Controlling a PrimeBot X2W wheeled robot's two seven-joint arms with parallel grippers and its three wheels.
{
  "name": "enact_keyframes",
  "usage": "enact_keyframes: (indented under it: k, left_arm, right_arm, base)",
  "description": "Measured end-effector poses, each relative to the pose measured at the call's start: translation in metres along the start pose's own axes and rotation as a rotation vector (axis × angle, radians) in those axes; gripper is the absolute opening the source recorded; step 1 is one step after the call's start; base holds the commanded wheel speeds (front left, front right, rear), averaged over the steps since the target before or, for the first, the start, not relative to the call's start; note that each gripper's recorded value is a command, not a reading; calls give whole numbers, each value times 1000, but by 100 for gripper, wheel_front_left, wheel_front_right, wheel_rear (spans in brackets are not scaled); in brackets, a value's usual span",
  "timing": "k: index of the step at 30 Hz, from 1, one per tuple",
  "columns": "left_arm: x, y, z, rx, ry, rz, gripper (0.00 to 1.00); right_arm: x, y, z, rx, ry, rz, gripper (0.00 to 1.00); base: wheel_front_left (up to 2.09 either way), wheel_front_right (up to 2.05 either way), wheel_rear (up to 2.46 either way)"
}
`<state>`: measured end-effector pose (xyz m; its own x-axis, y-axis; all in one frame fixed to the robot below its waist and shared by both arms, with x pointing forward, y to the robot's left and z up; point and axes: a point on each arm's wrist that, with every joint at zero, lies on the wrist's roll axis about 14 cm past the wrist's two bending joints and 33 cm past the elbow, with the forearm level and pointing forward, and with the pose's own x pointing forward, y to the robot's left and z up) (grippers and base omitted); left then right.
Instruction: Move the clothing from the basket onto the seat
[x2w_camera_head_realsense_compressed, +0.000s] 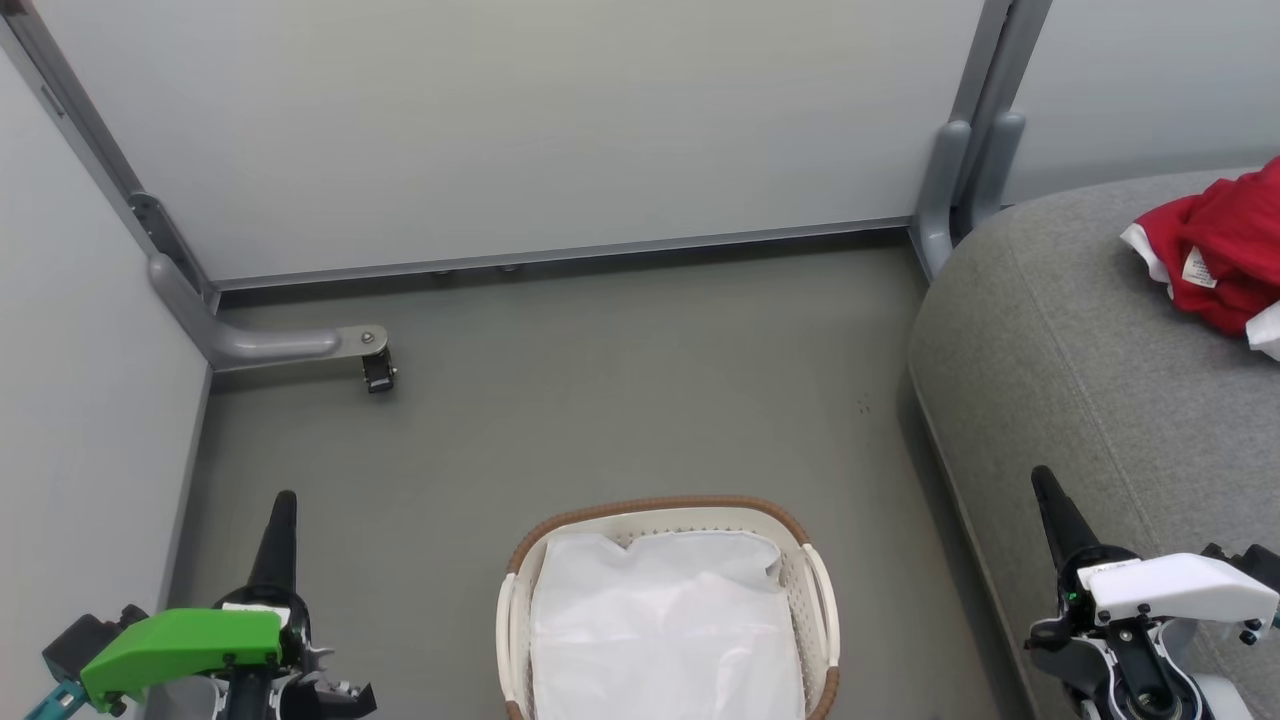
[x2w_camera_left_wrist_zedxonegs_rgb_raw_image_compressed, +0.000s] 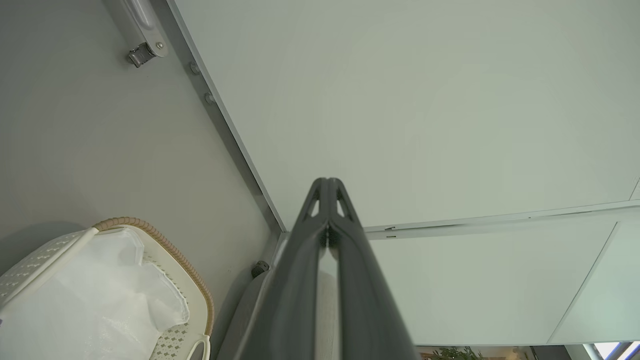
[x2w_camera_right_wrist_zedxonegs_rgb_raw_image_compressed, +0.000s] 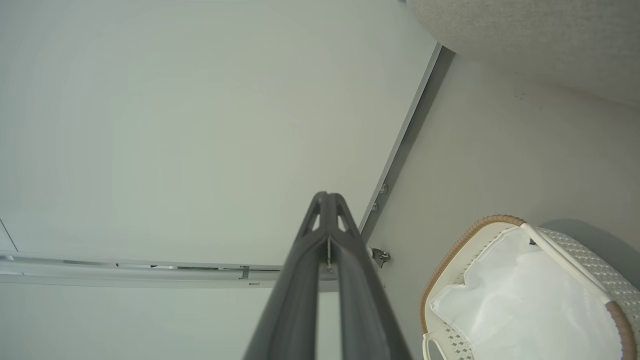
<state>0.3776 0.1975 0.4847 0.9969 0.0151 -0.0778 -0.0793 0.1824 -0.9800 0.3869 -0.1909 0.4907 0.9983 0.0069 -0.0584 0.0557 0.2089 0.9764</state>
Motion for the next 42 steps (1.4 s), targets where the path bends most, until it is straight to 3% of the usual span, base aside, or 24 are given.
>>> enact_keyframes:
  k: [30,42]
  left_arm:
    - [8,-18,4,-188,12,-64,0]
    - [9,-19,5,-190,11,-67,0]
  right_arm:
    - [0,11,11,215,-11,47,0]
    - [0,12,11,216,-11,49,0]
  base:
    - [0,0,0]
    - [0,0,0]
